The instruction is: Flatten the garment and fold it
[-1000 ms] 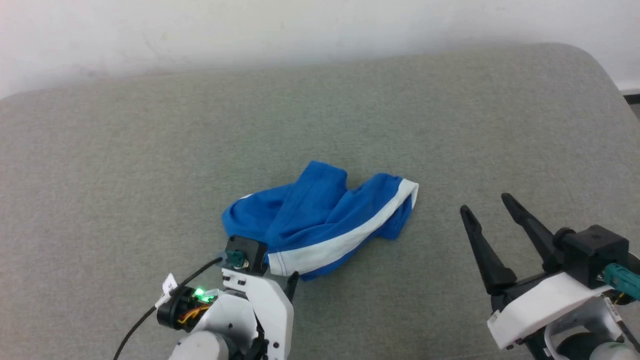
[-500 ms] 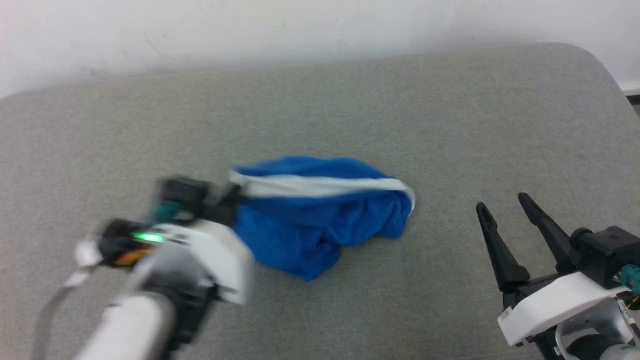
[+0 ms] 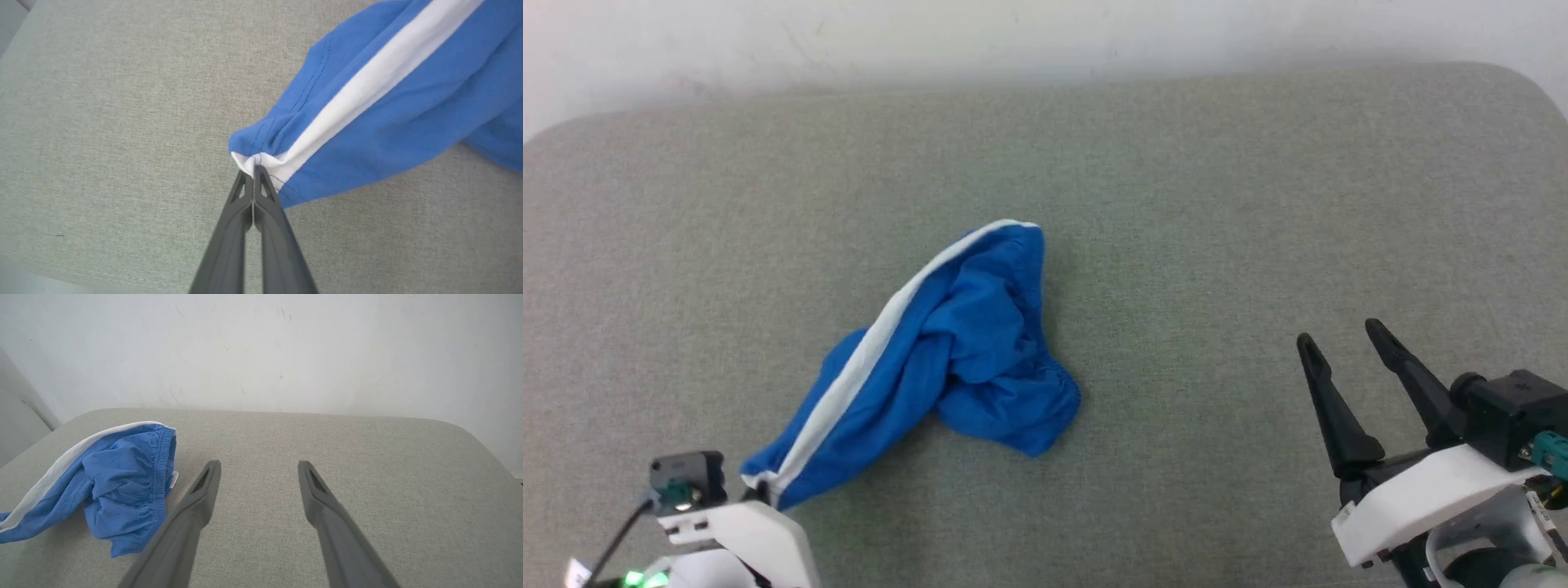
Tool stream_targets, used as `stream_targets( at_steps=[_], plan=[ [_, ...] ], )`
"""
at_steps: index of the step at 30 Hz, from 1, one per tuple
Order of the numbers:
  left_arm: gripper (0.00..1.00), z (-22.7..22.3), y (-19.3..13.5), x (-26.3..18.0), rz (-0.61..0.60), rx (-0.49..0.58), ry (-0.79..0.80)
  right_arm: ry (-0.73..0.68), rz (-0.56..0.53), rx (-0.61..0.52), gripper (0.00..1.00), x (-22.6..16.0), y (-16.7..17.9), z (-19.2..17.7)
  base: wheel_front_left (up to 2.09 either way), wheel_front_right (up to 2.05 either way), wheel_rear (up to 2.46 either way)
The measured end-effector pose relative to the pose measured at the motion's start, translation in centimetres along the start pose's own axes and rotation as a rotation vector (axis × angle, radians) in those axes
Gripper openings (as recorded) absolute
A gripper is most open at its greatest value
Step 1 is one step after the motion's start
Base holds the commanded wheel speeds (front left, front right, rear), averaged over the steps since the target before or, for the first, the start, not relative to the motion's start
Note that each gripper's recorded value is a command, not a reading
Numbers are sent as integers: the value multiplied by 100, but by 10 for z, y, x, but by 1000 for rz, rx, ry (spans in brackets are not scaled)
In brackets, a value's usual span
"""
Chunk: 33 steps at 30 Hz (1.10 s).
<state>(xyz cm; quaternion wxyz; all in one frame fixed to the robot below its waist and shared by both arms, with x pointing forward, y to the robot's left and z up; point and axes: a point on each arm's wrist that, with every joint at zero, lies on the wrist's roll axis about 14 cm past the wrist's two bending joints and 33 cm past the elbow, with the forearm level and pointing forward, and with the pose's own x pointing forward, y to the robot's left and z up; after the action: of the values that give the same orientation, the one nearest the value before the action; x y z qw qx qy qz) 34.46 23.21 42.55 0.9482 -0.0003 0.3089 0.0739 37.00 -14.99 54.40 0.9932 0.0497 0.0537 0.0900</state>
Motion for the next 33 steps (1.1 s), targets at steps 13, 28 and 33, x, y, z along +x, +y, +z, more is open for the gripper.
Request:
stream_targets(
  at_steps=[13, 28, 33],
  plan=[
    [100, 97, -39, -14, -130, 47, -377, -13, -6, -3, 100, -4, -1, 5, 0, 0, 0],
    [100, 131, -141, 50, -425, 263, -158, 8, -6, -3, 100, 2, -2, -1, 0, 0, 0],
    [0, 105, -148, 77, -416, 292, 12, 13, -35, 0, 100, -1, -10, -5, 0, 0, 0]
  ],
)
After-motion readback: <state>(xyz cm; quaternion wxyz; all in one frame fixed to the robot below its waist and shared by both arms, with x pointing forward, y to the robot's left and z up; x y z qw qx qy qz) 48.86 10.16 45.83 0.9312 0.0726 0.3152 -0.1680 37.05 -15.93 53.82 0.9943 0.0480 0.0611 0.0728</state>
